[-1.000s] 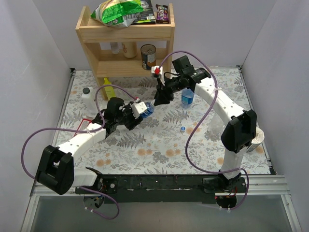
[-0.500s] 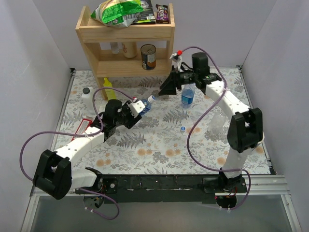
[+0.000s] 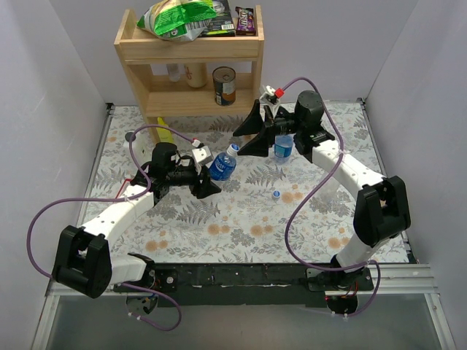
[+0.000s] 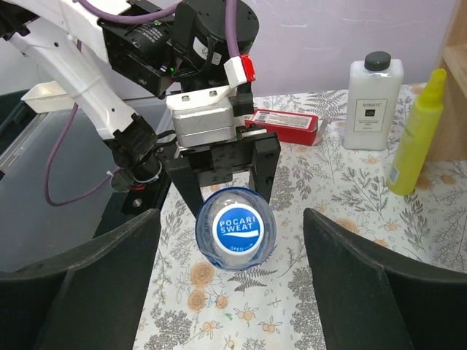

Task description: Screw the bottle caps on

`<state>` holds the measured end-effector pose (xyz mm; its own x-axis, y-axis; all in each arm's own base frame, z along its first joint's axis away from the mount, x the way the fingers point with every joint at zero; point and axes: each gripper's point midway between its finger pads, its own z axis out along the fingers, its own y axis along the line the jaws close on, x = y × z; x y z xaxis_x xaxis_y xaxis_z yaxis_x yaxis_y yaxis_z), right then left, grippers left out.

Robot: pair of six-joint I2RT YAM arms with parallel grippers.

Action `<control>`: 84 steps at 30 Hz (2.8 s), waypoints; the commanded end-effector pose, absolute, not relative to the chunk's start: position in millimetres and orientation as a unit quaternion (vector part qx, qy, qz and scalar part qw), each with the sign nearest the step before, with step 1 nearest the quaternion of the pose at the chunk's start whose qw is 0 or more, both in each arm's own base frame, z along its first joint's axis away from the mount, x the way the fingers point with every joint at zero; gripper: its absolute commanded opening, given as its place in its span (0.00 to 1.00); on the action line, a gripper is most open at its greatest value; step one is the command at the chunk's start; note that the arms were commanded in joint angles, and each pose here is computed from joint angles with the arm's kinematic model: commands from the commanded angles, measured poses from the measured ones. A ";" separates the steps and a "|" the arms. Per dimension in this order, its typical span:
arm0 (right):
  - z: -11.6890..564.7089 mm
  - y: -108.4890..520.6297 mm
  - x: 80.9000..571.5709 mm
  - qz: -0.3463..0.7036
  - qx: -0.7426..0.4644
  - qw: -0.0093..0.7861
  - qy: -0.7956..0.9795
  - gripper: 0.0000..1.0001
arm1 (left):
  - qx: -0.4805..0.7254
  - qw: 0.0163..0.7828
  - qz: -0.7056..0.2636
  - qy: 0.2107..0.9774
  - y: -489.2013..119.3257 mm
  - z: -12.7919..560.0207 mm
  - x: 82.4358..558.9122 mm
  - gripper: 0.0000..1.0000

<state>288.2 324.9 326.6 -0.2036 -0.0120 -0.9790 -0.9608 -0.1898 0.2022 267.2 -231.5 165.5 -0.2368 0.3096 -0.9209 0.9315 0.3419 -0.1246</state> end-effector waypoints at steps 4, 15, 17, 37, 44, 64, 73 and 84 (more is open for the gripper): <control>328.4 335.0 287.8 0.606 -0.491 0.397 0.483 0.78 | 0.458 0.443 -0.380 0.670 -238.4 187.4 265.6 0.00; 315.7 338.9 286.7 0.618 -0.477 0.375 0.500 0.64 | 0.463 0.446 -0.379 0.665 -239.5 188.3 267.4 0.00; 315.1 340.7 286.3 0.620 -0.476 0.373 0.500 0.61 | 0.462 0.446 -0.379 0.666 -239.3 187.9 267.5 0.00; 305.9 354.2 338.7 0.487 -0.406 0.430 0.643 0.01 | 0.359 0.499 -0.279 0.737 -227.8 174.5 307.7 0.70; 295.8 322.3 365.4 0.410 -0.487 0.443 0.631 0.01 | 0.371 0.470 -0.231 0.767 -205.7 140.1 296.8 0.98; 245.1 305.9 419.0 0.302 -0.526 0.440 0.662 0.01 | 0.376 0.433 -0.221 0.789 -197.3 112.9 285.9 0.98; 244.0 304.8 421.3 0.298 -0.512 0.441 0.674 0.32 | 0.380 0.432 -0.226 0.786 -199.7 111.7 286.8 0.98; 247.4 304.3 425.3 0.293 -0.503 0.447 0.679 0.54 | 0.386 0.429 -0.232 0.783 -201.1 110.3 283.0 0.98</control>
